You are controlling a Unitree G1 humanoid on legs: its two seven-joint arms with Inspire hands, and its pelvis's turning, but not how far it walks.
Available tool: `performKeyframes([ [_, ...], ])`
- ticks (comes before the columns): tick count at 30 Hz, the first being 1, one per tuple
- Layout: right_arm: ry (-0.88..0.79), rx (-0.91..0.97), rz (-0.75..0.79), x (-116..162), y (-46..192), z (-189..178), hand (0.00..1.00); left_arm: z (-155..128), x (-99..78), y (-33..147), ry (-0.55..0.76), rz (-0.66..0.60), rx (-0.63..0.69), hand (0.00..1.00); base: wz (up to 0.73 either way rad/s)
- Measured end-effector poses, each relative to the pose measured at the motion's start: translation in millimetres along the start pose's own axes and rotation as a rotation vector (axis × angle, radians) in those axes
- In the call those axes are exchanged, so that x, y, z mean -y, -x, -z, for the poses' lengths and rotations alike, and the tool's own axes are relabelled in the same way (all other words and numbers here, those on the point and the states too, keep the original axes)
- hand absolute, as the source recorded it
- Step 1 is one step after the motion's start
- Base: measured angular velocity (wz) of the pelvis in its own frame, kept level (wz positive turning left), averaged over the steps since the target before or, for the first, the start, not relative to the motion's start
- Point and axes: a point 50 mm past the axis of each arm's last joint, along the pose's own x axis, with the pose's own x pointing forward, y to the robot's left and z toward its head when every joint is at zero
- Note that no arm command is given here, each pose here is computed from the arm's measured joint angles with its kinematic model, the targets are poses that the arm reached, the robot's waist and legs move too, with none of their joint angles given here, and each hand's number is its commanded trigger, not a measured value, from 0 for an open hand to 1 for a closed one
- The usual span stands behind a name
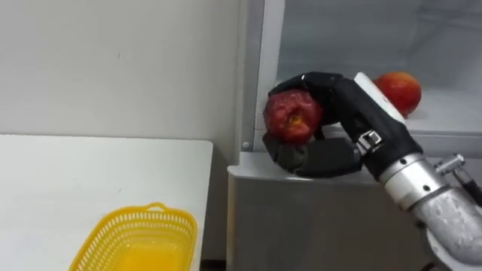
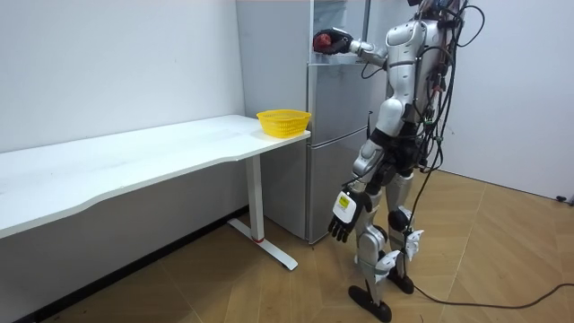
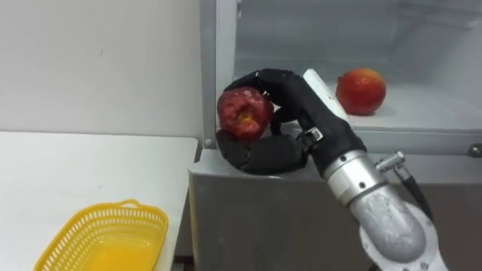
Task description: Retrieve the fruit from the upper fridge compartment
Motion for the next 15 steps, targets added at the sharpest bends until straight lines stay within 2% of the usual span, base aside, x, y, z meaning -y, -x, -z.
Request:
performKeyframes([
  [4, -0.006, 0.045, 0.003, -2, 6, -10, 1.00, 7, 4.4, 0.0, 0.003, 0.014, -0.015, 0.00, 0.00],
  [9, -0.129, 0.153, 0.060, -10, 18, -24, 1.00, 15, 13.4, 0.6, 0.024, 0.037, -0.025, 0.00, 0.00],
  [15, -0.133, 0.210, 0.104, -15, 31, -33, 1.00, 17, 23.8, 1.3, 0.012, 0.066, -0.022, 0.00, 0.00],
])
